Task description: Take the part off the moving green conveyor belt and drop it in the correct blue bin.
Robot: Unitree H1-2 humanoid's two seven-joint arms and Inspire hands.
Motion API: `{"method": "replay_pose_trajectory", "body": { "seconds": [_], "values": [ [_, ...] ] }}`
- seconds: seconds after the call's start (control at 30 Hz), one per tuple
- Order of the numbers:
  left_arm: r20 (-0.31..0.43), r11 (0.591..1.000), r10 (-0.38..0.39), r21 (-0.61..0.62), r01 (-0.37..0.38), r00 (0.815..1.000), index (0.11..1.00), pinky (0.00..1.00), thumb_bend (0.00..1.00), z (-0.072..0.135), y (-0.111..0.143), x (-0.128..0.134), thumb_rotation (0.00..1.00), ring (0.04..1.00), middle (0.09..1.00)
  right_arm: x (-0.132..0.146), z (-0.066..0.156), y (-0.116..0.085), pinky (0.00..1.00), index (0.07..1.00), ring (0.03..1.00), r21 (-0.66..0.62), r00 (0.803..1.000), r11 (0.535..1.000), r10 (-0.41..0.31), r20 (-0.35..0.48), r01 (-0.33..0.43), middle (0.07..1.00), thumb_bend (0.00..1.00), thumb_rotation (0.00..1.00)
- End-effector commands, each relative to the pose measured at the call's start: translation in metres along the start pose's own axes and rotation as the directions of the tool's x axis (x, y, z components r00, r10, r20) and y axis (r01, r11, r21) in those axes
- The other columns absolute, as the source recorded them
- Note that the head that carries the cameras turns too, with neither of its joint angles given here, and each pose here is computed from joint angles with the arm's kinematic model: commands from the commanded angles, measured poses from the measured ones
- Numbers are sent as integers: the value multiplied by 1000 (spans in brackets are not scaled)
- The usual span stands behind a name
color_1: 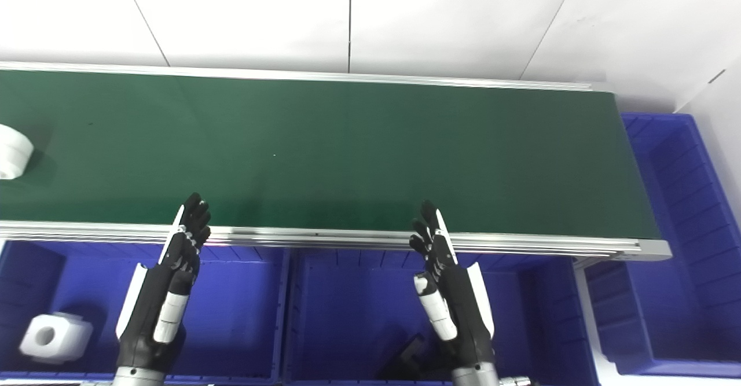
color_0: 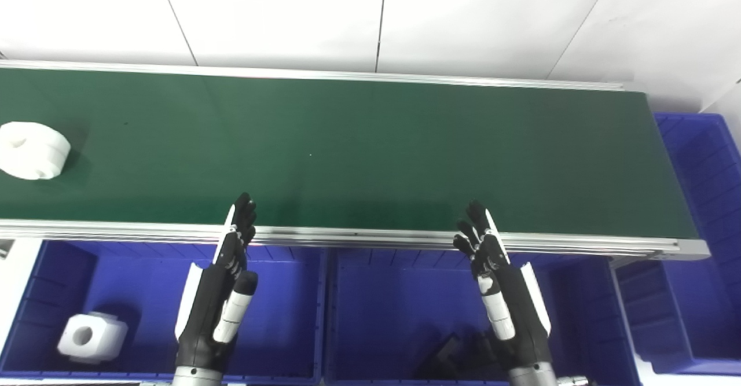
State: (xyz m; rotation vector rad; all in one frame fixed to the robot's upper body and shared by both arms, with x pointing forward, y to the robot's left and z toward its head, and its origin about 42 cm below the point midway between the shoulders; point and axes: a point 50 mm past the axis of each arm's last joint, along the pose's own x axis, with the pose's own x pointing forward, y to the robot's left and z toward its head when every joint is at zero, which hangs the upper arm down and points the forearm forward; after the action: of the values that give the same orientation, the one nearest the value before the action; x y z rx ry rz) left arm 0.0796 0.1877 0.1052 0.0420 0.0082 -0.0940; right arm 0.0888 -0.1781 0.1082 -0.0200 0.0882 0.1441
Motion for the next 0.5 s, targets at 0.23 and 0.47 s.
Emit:
{"method": "replay_pose_trajectory", "body": {
  "seconds": [0.23, 0.47],
  "values": [
    [38, 1000, -5, 8, 5, 999, 1000, 1000, 688, 7, 1, 0, 956, 1000, 1000, 0, 8, -1, 922, 996, 964, 13, 1000, 1000, -1, 25, 1, 996, 808, 940],
    [37, 1000, -5, 0, 5, 999, 1000, 1000, 687, 7, 1, 0, 940, 1000, 1000, -1, 8, 0, 922, 990, 963, 10, 1000, 1000, 3, 24, -3, 991, 806, 939]
  ]
}}
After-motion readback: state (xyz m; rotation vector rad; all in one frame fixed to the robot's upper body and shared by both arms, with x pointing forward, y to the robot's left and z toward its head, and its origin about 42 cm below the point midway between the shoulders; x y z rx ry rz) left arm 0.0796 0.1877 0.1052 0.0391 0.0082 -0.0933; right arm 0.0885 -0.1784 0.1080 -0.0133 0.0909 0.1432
